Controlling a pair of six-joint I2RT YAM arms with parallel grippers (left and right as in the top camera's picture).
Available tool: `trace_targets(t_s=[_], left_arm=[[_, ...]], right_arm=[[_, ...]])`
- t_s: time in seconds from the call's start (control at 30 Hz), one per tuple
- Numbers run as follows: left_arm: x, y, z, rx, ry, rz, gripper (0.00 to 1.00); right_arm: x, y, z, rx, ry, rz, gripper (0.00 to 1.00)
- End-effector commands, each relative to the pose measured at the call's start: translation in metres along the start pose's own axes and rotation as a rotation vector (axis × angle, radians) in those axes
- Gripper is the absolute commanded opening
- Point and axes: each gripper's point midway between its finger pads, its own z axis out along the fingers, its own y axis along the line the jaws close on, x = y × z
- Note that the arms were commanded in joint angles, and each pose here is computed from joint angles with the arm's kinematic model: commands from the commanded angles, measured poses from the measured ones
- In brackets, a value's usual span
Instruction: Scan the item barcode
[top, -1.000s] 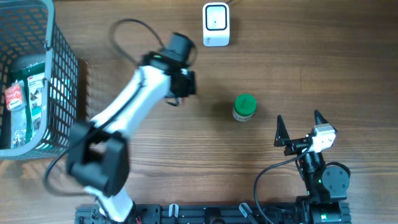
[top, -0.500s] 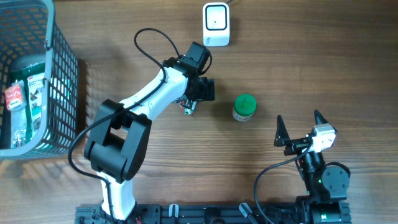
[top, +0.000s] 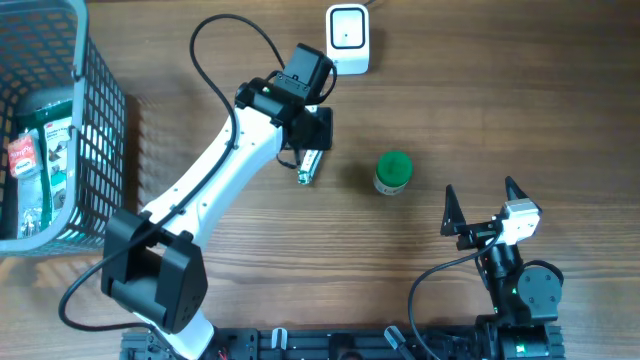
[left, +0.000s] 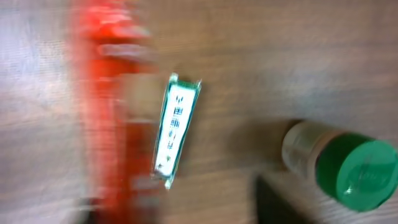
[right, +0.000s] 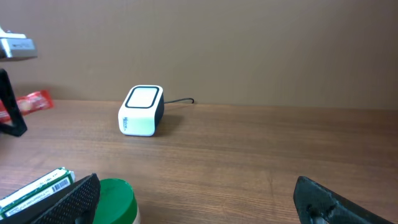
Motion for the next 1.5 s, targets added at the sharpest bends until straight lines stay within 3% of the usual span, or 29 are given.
trace_targets(t_s=[0.0, 0.03, 0.07, 0.1, 0.13, 0.17, 0.2, 0.23, 0.27, 0.43, 0.47, 0.5, 0.53, 0.57, 0.6, 0.63, 0.67, 0.73, 0.8, 1.47], left_arm=[[0.019, 0.007, 0.014, -0.033, 0.064, 0.112, 1.00], [0.021, 0.008, 0.015, -0.032, 0.073, 0.150, 1.00], [0.023, 0.009, 0.016, -0.034, 0.082, 0.180, 0.84], [0.025, 0.010, 0.015, -0.037, 0.092, 0.211, 0.24], [0.027, 0.010, 0.015, -0.038, 0.097, 0.216, 0.04], [0.028, 0.010, 0.015, -0.035, 0.102, 0.209, 0.07], [0.029, 0.008, 0.015, -0.029, 0.106, 0.192, 0.38], [0.030, 0.006, 0.015, -0.019, 0.110, 0.187, 0.90], [0.031, 0.003, 0.015, -0.010, 0.112, 0.191, 1.00], [0.027, -0.007, 0.016, 0.014, 0.085, 0.205, 1.00], [0.026, -0.011, 0.016, 0.032, 0.079, 0.207, 0.95], [0.023, -0.014, 0.016, 0.047, 0.069, 0.208, 0.42], [0.020, -0.017, 0.017, 0.058, 0.054, 0.206, 0.21], [0.016, -0.019, 0.017, 0.065, 0.038, 0.197, 0.08], [0.011, -0.021, 0.017, 0.073, 0.018, 0.191, 0.17], [0.007, -0.023, 0.017, 0.079, -0.001, 0.175, 0.51], [0.002, -0.026, 0.016, 0.088, -0.020, 0.164, 0.66], [-0.005, -0.029, 0.016, 0.100, -0.051, 0.151, 0.77], [-0.010, -0.031, 0.015, 0.108, -0.069, 0.152, 0.98], [-0.013, -0.028, 0.015, 0.091, -0.082, 0.109, 1.00]], right_arm=[[-0.001, -0.001, 0.000, 0.008, -0.004, -0.002, 1.00], [-0.001, -0.001, 0.000, 0.007, -0.004, -0.002, 1.00], [-0.001, -0.001, 0.000, 0.007, -0.004, -0.002, 1.00], [-0.001, -0.001, 0.000, 0.007, -0.004, -0.002, 1.00], [-0.001, -0.001, 0.000, 0.008, -0.004, -0.002, 1.00], [-0.001, -0.001, 0.000, 0.007, -0.004, -0.002, 1.00], [-0.001, -0.001, 0.000, 0.007, -0.004, -0.003, 1.00], [-0.001, -0.001, 0.000, 0.008, -0.004, -0.002, 1.00], [-0.001, -0.001, 0.000, 0.008, -0.004, -0.002, 1.00], [-0.001, -0.001, 0.000, 0.007, -0.004, -0.003, 1.00], [-0.001, -0.001, 0.000, 0.008, -0.004, -0.002, 1.00], [-0.001, -0.001, 0.000, 0.007, -0.004, -0.003, 1.00], [-0.001, -0.001, 0.000, 0.007, -0.004, -0.002, 1.00], [-0.001, -0.001, 0.000, 0.008, -0.004, -0.002, 1.00], [-0.001, -0.001, 0.000, 0.008, -0.004, -0.002, 1.00], [-0.001, -0.001, 0.000, 0.007, -0.004, -0.003, 1.00], [-0.001, -0.001, 0.000, 0.007, -0.004, -0.002, 0.99], [-0.001, -0.001, 0.000, 0.007, -0.004, -0.002, 1.00], [-0.001, -0.001, 0.000, 0.008, -0.004, -0.003, 1.00], [0.002, -0.001, 0.001, 0.008, 0.009, -0.001, 1.00]])
